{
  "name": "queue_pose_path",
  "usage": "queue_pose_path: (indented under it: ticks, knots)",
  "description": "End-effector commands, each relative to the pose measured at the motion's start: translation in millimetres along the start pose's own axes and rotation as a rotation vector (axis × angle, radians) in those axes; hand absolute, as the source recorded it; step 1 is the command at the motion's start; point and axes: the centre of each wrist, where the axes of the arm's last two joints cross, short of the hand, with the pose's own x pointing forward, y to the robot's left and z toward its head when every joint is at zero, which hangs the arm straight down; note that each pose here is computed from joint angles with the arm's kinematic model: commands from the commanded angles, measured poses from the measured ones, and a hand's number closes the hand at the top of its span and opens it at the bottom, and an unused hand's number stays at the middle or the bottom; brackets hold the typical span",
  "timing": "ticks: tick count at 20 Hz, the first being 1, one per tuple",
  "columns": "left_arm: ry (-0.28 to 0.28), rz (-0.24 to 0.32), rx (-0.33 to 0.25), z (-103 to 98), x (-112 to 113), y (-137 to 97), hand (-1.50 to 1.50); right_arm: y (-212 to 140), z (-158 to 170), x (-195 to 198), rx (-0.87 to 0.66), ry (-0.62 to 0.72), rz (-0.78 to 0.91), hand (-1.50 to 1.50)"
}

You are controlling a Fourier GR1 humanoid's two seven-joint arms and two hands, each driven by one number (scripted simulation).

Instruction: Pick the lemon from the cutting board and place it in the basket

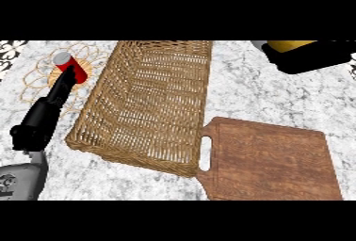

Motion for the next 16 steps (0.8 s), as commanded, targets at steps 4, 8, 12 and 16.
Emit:
queue_pose_path:
  ticks: [4,8,12,16]
  knots:
    - [-0.005,0.013,-0.030,2.3,10.1,14.7,0.00,-15.2,-23.0,96.0,0.106,-0.036,-0.073,1.50]
    - [-0.010,0.007,0.003,-11.6,1.2,4.7,0.00,8.8,-41.3,134.6,0.169,-0.049,-0.070,1.50]
    - [-0.002,0.015,-0.006,-3.2,8.6,-0.3,0.00,27.7,-59.2,164.3,0.211,-0.010,-0.062,1.50]
    - [-0.018,-0.001,-0.014,0.0,3.4,-2.9,0.00,56.3,-63.9,196.1,0.281,0.046,-0.078,1.50]
